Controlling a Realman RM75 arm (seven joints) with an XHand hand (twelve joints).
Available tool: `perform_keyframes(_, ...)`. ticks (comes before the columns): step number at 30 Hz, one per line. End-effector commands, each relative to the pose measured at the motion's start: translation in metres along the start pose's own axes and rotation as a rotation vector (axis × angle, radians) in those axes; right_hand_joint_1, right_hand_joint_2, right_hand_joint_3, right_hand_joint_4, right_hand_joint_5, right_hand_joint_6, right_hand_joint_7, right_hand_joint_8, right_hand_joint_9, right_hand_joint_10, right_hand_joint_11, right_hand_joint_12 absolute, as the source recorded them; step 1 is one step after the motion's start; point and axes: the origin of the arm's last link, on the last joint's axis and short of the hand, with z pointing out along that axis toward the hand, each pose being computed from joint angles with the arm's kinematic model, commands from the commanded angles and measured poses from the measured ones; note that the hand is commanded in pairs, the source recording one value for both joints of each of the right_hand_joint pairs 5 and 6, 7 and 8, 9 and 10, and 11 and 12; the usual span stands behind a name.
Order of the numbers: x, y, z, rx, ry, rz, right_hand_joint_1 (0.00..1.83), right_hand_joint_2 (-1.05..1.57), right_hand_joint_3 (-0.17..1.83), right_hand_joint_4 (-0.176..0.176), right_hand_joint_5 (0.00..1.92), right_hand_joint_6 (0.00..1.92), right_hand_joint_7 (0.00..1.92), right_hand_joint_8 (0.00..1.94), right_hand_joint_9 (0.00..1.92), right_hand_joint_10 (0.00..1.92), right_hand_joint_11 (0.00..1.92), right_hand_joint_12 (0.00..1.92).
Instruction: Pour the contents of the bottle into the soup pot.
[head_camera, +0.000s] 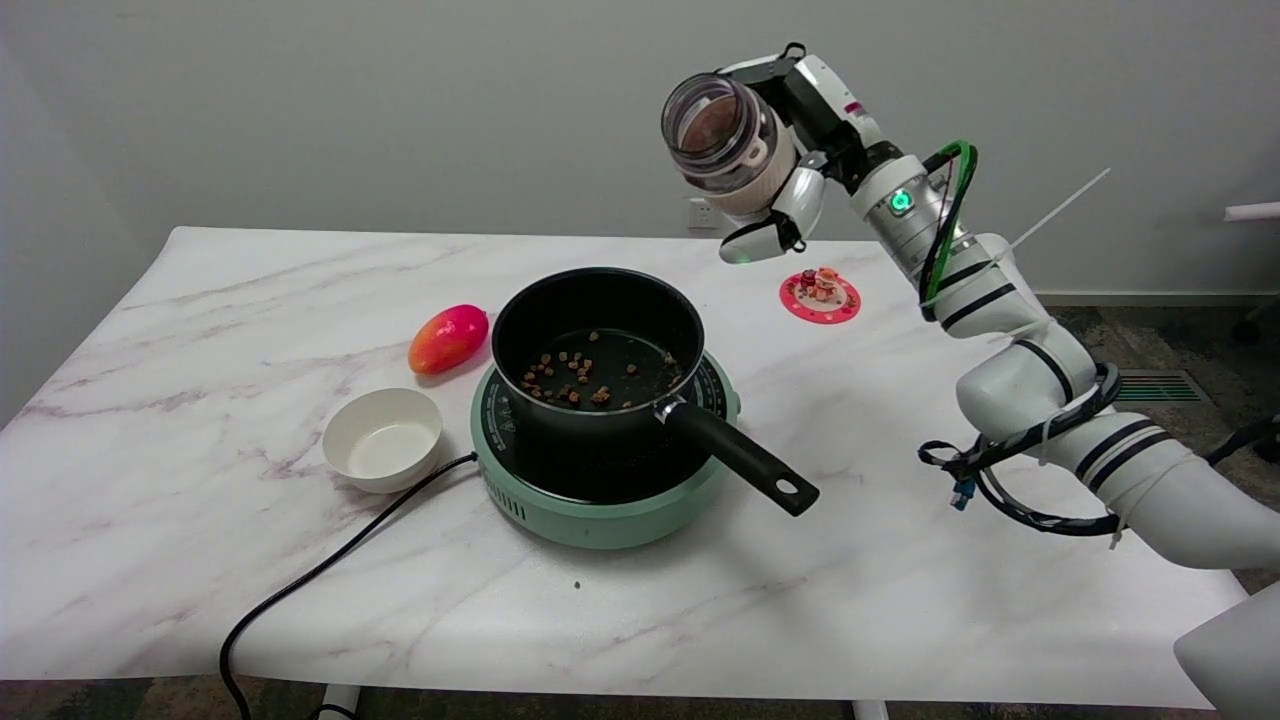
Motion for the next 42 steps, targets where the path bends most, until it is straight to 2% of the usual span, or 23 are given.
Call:
perform_keyframes(1, -0.031, -0.039, 0.01, 0.123, -0.131, -0.298, 1.69, 0.85, 0.89, 0.0, 1.92, 1.92, 1.92, 1.92, 1.63, 1.63, 1.23, 1.23)
perform_keyframes(11, -0.067, -0.052, 0.008, 0.125, -0.263, -0.478, 1.69, 0.84, 0.87, 0.0, 1.92, 1.92, 1.92, 1.92, 1.62, 1.62, 1.23, 1.23)
perform_keyframes(18, -0.079, -0.06, 0.007, 0.145, -0.297, -0.555, 1.69, 0.81, 0.89, 0.0, 1.92, 1.92, 1.92, 1.92, 1.6, 1.6, 1.22, 1.22)
perform_keyframes(29, -0.082, -0.064, 0.007, 0.168, -0.316, -0.669, 1.68, 0.78, 0.92, 0.0, 1.92, 1.92, 1.92, 1.92, 1.59, 1.59, 1.21, 1.21)
perform_keyframes(42, -0.07, -0.044, 0.013, 0.093, -0.309, -0.679, 1.67, 0.74, 0.95, 0.0, 1.92, 1.92, 1.92, 1.92, 1.55, 1.55, 1.19, 1.19)
